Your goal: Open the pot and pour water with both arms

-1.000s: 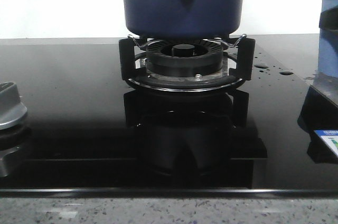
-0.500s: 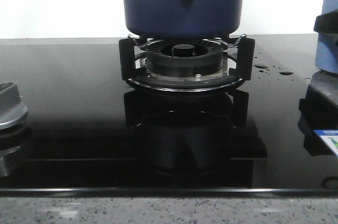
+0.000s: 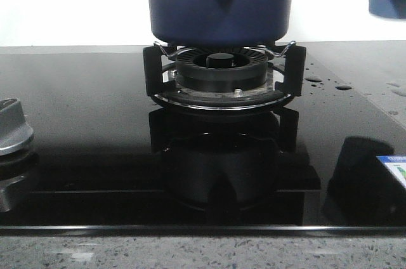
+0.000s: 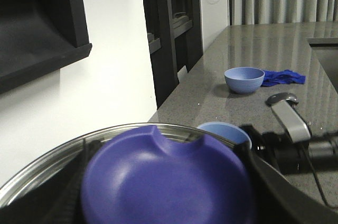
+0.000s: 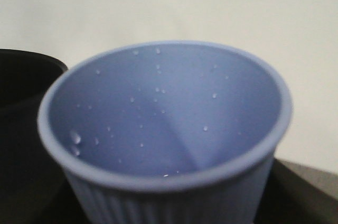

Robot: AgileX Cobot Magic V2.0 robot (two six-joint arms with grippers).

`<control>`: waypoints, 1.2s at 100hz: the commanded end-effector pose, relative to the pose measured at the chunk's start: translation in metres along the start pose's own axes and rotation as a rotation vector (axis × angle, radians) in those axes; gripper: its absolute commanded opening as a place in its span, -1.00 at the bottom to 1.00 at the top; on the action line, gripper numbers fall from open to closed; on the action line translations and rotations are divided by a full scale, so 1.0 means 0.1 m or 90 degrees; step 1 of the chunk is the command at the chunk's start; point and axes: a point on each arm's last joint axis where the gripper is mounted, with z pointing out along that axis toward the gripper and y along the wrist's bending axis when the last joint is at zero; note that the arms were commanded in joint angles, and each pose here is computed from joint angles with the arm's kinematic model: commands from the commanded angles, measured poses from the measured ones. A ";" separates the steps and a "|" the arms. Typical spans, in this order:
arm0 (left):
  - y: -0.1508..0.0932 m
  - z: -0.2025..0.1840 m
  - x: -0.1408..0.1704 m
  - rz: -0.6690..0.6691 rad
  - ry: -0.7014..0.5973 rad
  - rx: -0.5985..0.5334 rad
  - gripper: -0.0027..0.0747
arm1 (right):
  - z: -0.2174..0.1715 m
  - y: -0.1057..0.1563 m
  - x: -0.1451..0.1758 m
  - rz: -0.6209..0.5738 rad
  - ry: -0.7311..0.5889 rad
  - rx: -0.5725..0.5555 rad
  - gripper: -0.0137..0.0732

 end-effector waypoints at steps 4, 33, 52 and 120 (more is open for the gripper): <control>-0.24 -0.13 -0.39 0.027 -0.061 0.010 -0.39 | 0.05 -0.02 -0.53 -0.100 -0.088 -0.027 -0.18; -0.40 -0.21 -0.54 0.039 -0.068 0.008 -0.39 | 0.26 0.10 -1.19 -0.235 -0.089 -0.059 -0.18; -0.47 -0.25 -0.60 0.051 -0.068 0.008 -0.39 | 0.45 0.25 -1.35 -0.323 -0.072 -0.101 -0.18; -0.51 -0.27 -0.62 0.034 -0.067 0.011 -0.39 | 1.03 0.52 -1.20 -0.701 -0.018 -0.214 -0.18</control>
